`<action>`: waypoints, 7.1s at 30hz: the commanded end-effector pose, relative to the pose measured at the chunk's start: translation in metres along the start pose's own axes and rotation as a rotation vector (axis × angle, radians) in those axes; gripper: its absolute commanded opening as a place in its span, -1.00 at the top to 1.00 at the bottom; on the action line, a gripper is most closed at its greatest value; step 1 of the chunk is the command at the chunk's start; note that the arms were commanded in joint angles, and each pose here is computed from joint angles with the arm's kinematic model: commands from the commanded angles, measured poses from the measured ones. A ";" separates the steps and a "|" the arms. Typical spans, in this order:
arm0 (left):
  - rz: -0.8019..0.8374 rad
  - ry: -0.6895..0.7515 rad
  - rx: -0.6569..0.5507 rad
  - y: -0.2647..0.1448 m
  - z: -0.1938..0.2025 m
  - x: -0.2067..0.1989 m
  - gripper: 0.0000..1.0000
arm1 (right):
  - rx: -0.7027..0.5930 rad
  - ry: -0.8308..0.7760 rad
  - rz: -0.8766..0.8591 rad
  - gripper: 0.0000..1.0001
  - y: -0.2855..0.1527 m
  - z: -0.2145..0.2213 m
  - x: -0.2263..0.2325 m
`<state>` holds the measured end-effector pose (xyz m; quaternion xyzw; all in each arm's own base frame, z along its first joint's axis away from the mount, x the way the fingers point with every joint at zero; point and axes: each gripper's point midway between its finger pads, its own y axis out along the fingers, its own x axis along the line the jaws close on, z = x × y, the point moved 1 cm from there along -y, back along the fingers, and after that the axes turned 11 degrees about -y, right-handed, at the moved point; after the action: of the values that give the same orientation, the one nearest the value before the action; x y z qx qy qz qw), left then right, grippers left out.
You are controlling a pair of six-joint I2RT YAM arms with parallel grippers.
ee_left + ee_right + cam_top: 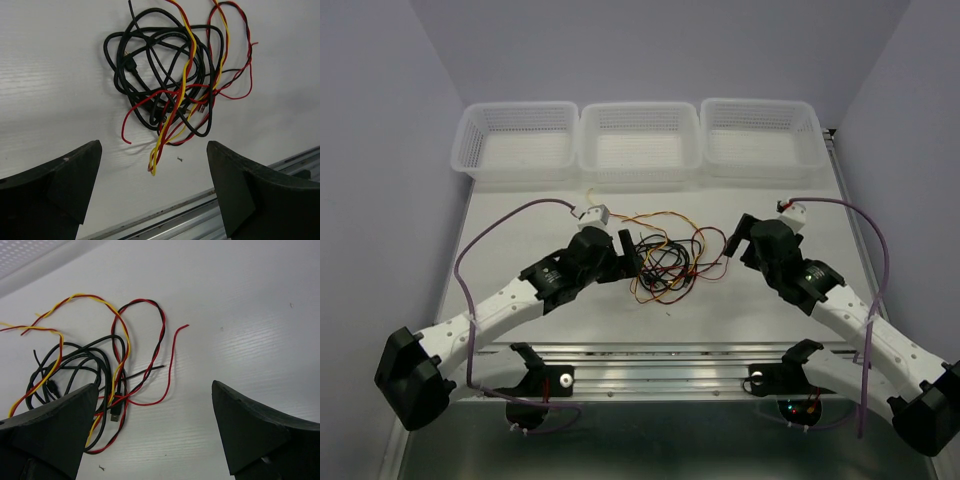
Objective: Untangle the cables
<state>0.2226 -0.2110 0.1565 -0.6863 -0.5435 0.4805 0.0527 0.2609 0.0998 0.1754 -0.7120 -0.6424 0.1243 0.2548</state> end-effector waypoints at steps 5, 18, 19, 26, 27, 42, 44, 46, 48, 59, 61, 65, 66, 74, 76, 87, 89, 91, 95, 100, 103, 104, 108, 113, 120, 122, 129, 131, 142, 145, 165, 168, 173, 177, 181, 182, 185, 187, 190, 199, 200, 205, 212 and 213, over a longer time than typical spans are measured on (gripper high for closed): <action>0.070 0.131 -0.004 0.030 -0.006 -0.050 -0.97 | -0.018 0.006 -0.063 -1.00 0.001 -0.002 0.011; 0.043 0.305 0.130 0.080 0.010 -0.068 -0.97 | -0.035 0.012 -0.055 -1.00 0.001 -0.005 0.009; 0.055 0.325 0.148 0.081 0.014 -0.067 -0.97 | -0.034 0.011 -0.056 -1.00 0.000 -0.005 0.009; -0.090 0.364 0.160 0.107 0.014 -0.050 -0.71 | -0.027 0.002 -0.056 -1.00 0.002 -0.003 0.009; -0.089 0.369 0.161 0.109 0.013 -0.053 -0.43 | -0.028 -0.001 -0.054 -1.00 0.002 -0.003 0.009; 0.023 0.371 0.109 0.075 -0.018 -0.098 1.00 | -0.016 -0.045 -0.107 -1.00 -0.004 -0.003 0.015; 0.134 0.375 0.069 0.052 -0.035 -0.128 1.00 | -0.015 -0.103 -0.220 -1.00 -0.010 -0.006 0.032; 0.245 0.380 0.038 0.025 -0.048 -0.155 1.00 | -0.027 -0.135 -0.378 -1.00 -0.022 -0.009 0.055; 0.330 0.391 0.011 0.004 -0.058 -0.176 1.00 | -0.038 -0.134 -0.477 -1.00 -0.030 -0.009 0.068; 0.713 0.425 -0.030 -0.100 -0.070 -0.237 1.00 | -0.185 -0.249 -0.765 -1.00 -0.049 -0.024 0.110; 0.748 0.433 -0.003 -0.105 -0.064 -0.242 1.00 | -0.264 -0.260 -0.826 -1.00 -0.051 -0.034 0.123; 0.789 0.427 0.022 -0.114 -0.057 -0.250 1.00 | -0.345 -0.301 -0.819 -1.00 -0.036 -0.044 0.133; 0.800 0.426 0.028 -0.116 -0.056 -0.252 1.00 | -0.346 -0.317 -0.831 -1.00 -0.034 -0.044 0.137; 0.839 0.398 0.047 -0.131 -0.049 -0.258 1.00 | -0.441 -0.229 -0.778 -0.87 -0.017 -0.067 0.145; 0.838 0.388 0.052 -0.130 -0.048 -0.256 1.00 | -0.463 -0.197 -0.767 -0.39 -0.019 -0.072 0.143; 0.778 0.350 0.037 -0.124 -0.048 -0.243 1.00 | -0.479 -0.134 -0.786 0.99 -0.038 -0.084 0.139; 0.715 0.328 -0.008 -0.118 -0.057 -0.236 1.00 | -0.438 -0.116 -0.795 0.99 -0.044 -0.086 0.141; 0.622 0.311 -0.045 -0.110 -0.066 -0.225 0.90 | -0.297 -0.103 -0.768 0.99 -0.040 -0.072 0.138; 0.416 0.280 -0.140 -0.081 -0.088 -0.196 0.43 | -0.067 -0.061 -0.809 0.99 -0.067 -0.063 0.142; 0.254 0.229 -0.176 -0.034 -0.111 -0.146 0.42 | 0.105 -0.083 -0.823 0.99 -0.098 -0.045 0.128; 0.206 0.196 -0.164 -0.005 -0.121 -0.118 0.64 | 0.092 -0.101 -0.675 0.99 -0.096 -0.051 0.103; 0.183 0.195 -0.161 0.006 -0.128 -0.107 0.65 | 0.091 -0.109 -0.624 0.99 -0.093 -0.051 0.094; 0.231 0.243 -0.118 0.031 -0.123 -0.111 0.20 | 0.122 -0.093 -0.546 0.99 -0.083 -0.042 0.083; 0.352 0.291 -0.014 0.045 -0.102 -0.128 -0.83 | 0.133 -0.032 -0.619 0.99 -0.083 -0.053 0.108; 0.432 0.253 0.009 0.017 -0.081 -0.127 -0.97 | 0.066 0.068 -0.399 0.99 -0.060 -0.085 0.094; 0.438 0.227 -0.025 -0.006 -0.070 -0.126 -0.97 | 0.091 0.107 -0.337 0.99 -0.050 -0.079 0.089; 0.525 0.180 -0.085 -0.067 -0.032 -0.131 -0.97 | 0.133 0.154 -0.281 0.99 -0.031 -0.068 0.092; 0.475 0.163 -0.109 -0.070 -0.029 -0.118 -0.97 | 0.138 0.166 -0.294 0.99 -0.032 -0.071 0.097; 0.452 0.193 -0.083 -0.084 -0.014 -0.121 -0.97 | 0.144 0.166 -0.305 0.98 -0.030 -0.073 0.102; 0.590 0.222 -0.040 -0.080 0.007 -0.146 -0.97 | 0.151 0.171 -0.310 0.98 -0.030 -0.072 0.104; 0.470 0.435 0.026 0.028 0.085 -0.156 -0.93 | 0.193 0.189 -0.439 0.93 -0.052 -0.076 0.121; 0.513 0.434 0.046 0.026 0.088 -0.166 0.65 | 0.188 0.185 -0.421 0.92 -0.049 -0.074 0.118; 0.532 0.385 0.072 0.009 0.086 -0.165 1.00 | 0.153 0.165 -0.351 0.94 -0.038 -0.074 0.107; 0.558 0.334 0.077 -0.019 0.078 -0.155 1.00 | 0.134 0.110 -0.227 0.99 -0.017 -0.064 0.089; 0.512 0.307 0.056 -0.039 0.061 -0.146 1.00 | 0.162 0.047 -0.135 0.99 0.005 -0.045 0.077; 0.493 0.300 0.050 -0.041 0.058 -0.143 1.00 | 0.165 0.037 -0.117 0.99 0.009 -0.041 0.075; 0.440 0.282 0.025 -0.047 0.048 -0.134 1.00 | 0.147 0.005 -0.057 0.99 0.017 -0.038 0.064; 0.420 0.287 0.028 -0.048 0.047 -0.131 1.00 | 0.117 -0.002 -0.062 0.99 0.017 -0.042 0.063; 0.437 0.303 0.076 -0.049 0.055 -0.135 1.00 | 0.059 -0.037 0.002 0.99 0.019 -0.049 0.048; 0.359 0.314 0.214 -0.046 0.076 -0.121 1.00 | -0.084 -0.204 -0.036 0.99 0.010 -0.082 0.045; 0.379 0.304 0.194 -0.052 0.069 -0.129 1.00 | -0.111 -0.200 -0.067 0.99 0.010 -0.084 0.050; 0.460 0.219 0.108 -0.070 0.036 -0.156 1.00 | -0.094 -0.233 -0.122 0.99 0.009 -0.060 0.046; 0.426 0.102 0.086 -0.055 0.006 -0.161 1.00 | -0.022 -0.237 -0.343 0.67 0.006 -0.030 0.076; 0.416 0.099 0.097 -0.048 0.005 -0.159 1.00 | -0.018 -0.226 -0.382 0.21 0.002 -0.030 0.083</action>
<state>0.1836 -0.3279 0.2405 -0.8073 -0.3694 0.4572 0.0522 0.2782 0.2013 0.2229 -0.5296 -0.8096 0.1217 0.2221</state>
